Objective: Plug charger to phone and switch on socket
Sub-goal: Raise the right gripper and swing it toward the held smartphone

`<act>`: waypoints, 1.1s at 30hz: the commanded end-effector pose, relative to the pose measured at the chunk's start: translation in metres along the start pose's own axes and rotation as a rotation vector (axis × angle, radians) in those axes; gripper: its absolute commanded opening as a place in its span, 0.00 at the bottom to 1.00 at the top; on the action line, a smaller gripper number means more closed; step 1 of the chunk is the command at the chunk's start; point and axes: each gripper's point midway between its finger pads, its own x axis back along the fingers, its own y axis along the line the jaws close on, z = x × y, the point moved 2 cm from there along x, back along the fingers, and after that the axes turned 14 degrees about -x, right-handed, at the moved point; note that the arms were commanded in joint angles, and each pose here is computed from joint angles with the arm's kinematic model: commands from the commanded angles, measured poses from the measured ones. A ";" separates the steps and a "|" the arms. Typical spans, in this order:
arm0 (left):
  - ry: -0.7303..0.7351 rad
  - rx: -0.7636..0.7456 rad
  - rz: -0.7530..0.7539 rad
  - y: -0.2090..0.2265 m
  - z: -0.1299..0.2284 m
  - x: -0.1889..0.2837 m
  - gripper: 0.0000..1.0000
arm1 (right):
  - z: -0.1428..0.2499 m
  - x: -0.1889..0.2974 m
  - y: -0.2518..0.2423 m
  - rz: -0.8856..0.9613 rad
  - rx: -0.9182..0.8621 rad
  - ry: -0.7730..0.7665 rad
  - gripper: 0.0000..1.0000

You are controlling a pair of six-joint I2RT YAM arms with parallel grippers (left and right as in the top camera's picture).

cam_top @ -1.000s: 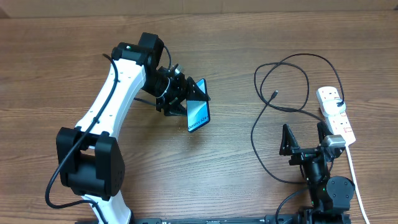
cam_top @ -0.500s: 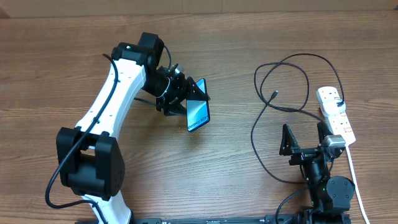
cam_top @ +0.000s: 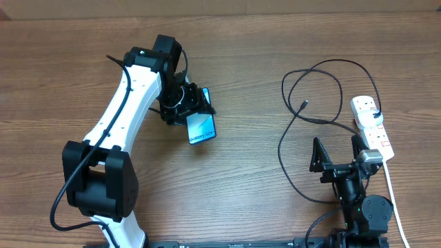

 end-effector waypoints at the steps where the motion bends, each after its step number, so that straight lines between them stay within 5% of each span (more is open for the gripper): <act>1: -0.065 0.003 -0.084 0.010 -0.012 0.010 0.54 | 0.002 0.000 0.000 -0.006 0.005 -0.001 1.00; 9: -0.106 0.007 -0.160 0.021 -0.020 0.012 0.54 | 0.006 0.001 0.013 -0.085 -0.103 0.030 1.00; 19: -0.130 0.008 -0.217 0.030 -0.024 0.014 0.54 | 0.024 0.013 0.057 -0.295 -0.860 0.315 1.00; 33: -0.146 0.042 -0.239 0.033 -0.026 0.015 0.54 | 0.024 0.013 0.057 -0.292 -0.878 0.319 1.00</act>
